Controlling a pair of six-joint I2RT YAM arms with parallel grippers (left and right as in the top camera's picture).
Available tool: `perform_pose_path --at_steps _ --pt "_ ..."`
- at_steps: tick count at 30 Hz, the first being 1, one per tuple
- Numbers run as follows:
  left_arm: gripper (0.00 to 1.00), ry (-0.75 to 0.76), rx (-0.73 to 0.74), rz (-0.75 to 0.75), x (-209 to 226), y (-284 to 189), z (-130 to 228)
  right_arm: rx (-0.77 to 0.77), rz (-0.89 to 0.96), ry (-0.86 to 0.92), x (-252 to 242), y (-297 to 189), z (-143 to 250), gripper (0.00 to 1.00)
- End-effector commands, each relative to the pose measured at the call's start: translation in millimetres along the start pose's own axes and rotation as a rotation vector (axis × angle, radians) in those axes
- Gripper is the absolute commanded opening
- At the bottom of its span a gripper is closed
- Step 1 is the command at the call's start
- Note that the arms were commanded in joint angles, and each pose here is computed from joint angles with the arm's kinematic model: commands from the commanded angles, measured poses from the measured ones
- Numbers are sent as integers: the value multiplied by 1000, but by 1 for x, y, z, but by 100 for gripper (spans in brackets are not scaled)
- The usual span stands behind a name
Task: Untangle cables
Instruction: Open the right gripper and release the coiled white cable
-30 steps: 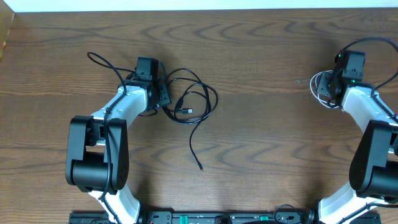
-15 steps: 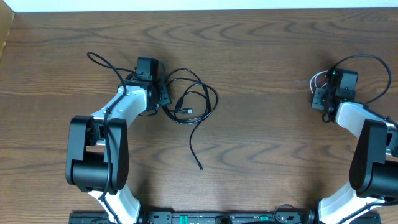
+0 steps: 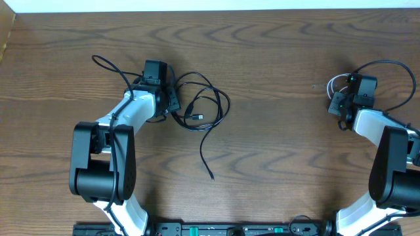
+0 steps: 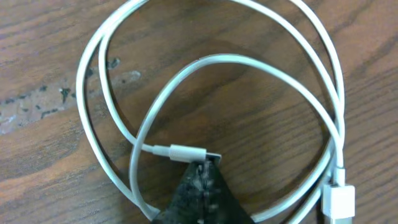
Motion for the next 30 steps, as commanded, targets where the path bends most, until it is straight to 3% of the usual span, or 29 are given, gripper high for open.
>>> perform_pose_path --at_steps 1,5,8,14,18,30 --pt "57 -19 54 16 0 7 10 -24 5 9 -2 -15 -24 6" --pt "57 -19 54 17 0 7 10 -38 5 11 -3 -41 -60 7" --pt "57 -19 54 17 0 7 10 -16 27 9 -6 -47 -66 7" --pt "57 -19 54 17 0 7 10 107 50 1 -8 -41 -35 6" --pt "57 -19 54 17 0 7 10 266 26 -18 -7 -46 -9 1" --pt "57 -19 54 17 0 7 10 216 28 40 -5 -29 8 1"
Point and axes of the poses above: each gripper's point midway between its finger pads, its own y axis out along the fingers, its own x axis along the line the jaws close on, z = x × y, the point moved 8 cm from there along -y, back along the fingers, and after that the axes turned 5 degrees about -y, right-handed, at the moved point
